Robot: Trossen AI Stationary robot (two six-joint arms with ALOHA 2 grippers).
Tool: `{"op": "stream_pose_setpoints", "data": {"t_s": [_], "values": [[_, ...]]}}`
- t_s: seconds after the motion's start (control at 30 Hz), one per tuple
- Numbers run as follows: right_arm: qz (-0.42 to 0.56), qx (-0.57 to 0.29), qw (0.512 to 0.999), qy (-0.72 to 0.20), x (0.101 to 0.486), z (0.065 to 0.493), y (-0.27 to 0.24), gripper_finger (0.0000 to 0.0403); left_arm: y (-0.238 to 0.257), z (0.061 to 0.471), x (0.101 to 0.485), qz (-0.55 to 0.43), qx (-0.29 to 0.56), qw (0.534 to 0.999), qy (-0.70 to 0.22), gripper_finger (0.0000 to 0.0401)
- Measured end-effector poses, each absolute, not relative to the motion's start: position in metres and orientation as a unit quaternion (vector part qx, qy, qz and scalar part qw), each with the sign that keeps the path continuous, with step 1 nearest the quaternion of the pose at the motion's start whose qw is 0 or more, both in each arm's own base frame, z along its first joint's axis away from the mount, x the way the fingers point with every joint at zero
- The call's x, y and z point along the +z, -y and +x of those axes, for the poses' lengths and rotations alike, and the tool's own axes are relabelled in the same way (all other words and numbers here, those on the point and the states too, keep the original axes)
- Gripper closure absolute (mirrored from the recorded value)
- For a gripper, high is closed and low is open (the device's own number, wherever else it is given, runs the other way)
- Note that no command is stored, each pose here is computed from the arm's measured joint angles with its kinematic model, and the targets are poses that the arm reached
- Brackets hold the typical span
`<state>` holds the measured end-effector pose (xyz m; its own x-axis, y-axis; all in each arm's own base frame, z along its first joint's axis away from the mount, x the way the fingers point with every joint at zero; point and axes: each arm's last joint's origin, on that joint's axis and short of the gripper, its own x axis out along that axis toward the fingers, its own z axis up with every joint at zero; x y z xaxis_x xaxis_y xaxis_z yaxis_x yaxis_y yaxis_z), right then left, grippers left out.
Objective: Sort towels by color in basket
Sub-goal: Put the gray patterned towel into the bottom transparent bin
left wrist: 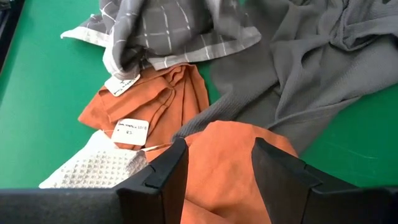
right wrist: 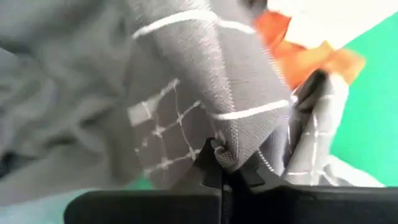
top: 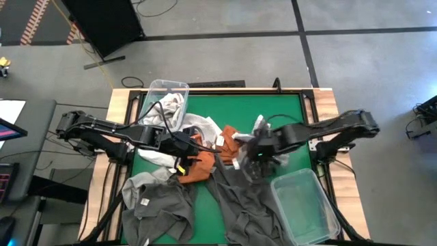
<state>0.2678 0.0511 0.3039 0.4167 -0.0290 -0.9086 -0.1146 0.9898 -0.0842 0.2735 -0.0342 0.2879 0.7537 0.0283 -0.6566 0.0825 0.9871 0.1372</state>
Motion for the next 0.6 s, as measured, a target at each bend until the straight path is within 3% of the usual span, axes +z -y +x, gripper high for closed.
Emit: {"op": "stream_pose_setpoints", "data": {"t_s": [0.27,0.6], "values": [[-0.033,0.046,0.912,-0.407,0.378,0.206,-0.063,0.0383,0.034,0.274,0.288,0.079,-0.014,0.933,-0.351,0.0234],[0.092,0.092,0.919,-0.372,0.414,0.134,-0.074,0.0383,0.034,0.273,0.288,0.079,-0.014,0.933,-0.351,0.0234]]}}
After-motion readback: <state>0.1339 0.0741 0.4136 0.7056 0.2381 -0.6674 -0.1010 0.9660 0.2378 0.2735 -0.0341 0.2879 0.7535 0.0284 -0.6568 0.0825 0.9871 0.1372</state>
